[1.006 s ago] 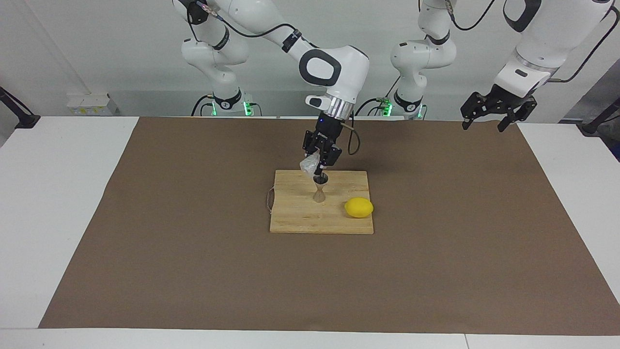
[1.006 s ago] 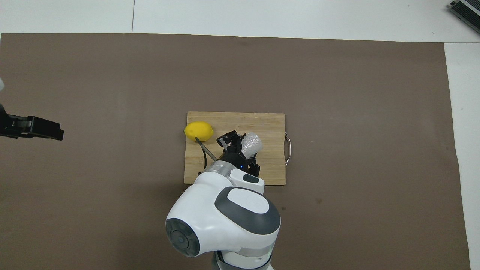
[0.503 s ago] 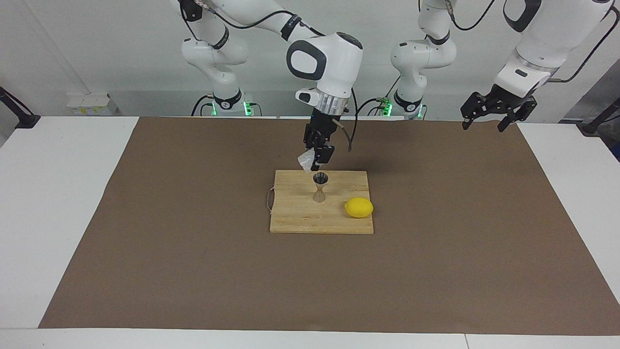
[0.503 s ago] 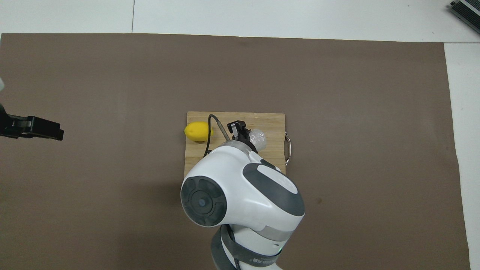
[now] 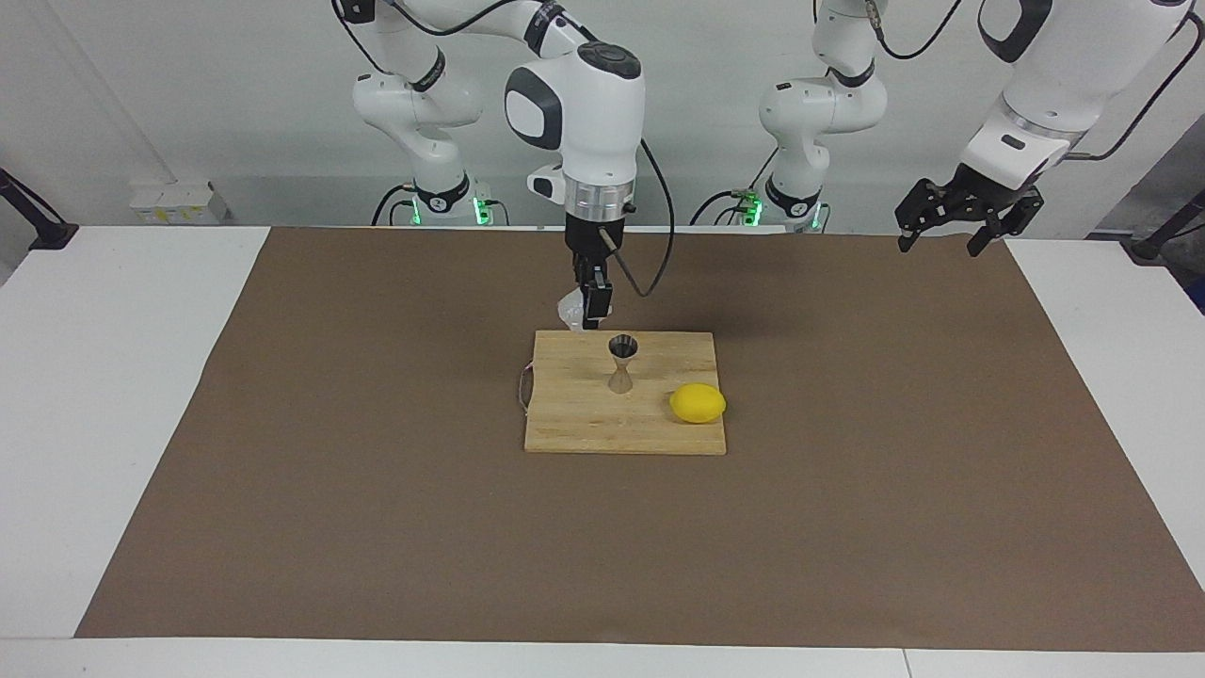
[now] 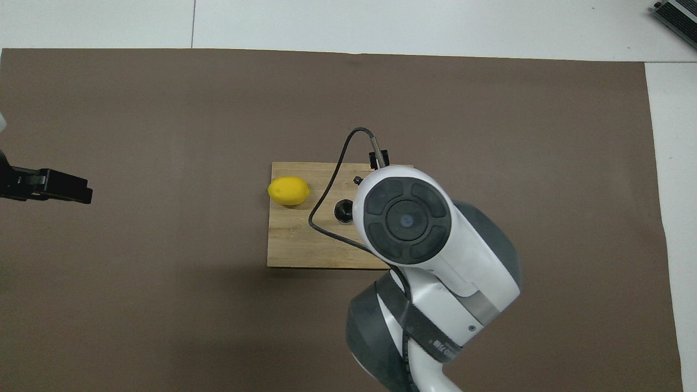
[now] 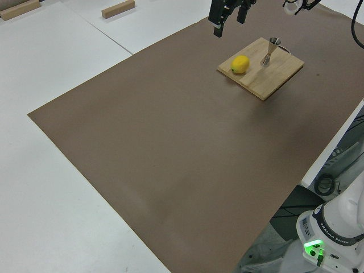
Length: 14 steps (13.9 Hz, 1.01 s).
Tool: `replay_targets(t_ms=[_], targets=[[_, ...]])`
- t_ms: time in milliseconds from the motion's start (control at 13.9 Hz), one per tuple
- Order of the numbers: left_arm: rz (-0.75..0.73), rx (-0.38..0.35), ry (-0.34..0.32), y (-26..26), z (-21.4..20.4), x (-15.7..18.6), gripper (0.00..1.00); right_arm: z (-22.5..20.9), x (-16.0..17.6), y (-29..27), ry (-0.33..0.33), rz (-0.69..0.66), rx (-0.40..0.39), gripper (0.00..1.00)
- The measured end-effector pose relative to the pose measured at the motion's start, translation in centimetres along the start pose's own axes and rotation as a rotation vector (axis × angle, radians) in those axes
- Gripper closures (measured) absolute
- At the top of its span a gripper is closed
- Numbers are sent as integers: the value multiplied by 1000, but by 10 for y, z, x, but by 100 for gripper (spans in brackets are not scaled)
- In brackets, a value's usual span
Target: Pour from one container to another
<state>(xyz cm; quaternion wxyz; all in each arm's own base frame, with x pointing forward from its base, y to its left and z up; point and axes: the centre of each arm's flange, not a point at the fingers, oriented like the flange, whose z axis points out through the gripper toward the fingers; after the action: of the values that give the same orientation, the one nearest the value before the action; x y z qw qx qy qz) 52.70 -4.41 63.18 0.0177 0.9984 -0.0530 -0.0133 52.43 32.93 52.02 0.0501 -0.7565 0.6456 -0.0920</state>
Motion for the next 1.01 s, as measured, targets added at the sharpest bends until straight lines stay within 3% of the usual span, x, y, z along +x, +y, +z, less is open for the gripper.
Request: replay_targets(t_ms=[359, 1006], targets=[[0, 0, 0, 0, 0, 0, 0, -8, 61, -15, -133, 27, -52, 45], [0, 0, 0, 0, 0, 0, 0, 21, 172, -5, -370, 56, -120, 45]])
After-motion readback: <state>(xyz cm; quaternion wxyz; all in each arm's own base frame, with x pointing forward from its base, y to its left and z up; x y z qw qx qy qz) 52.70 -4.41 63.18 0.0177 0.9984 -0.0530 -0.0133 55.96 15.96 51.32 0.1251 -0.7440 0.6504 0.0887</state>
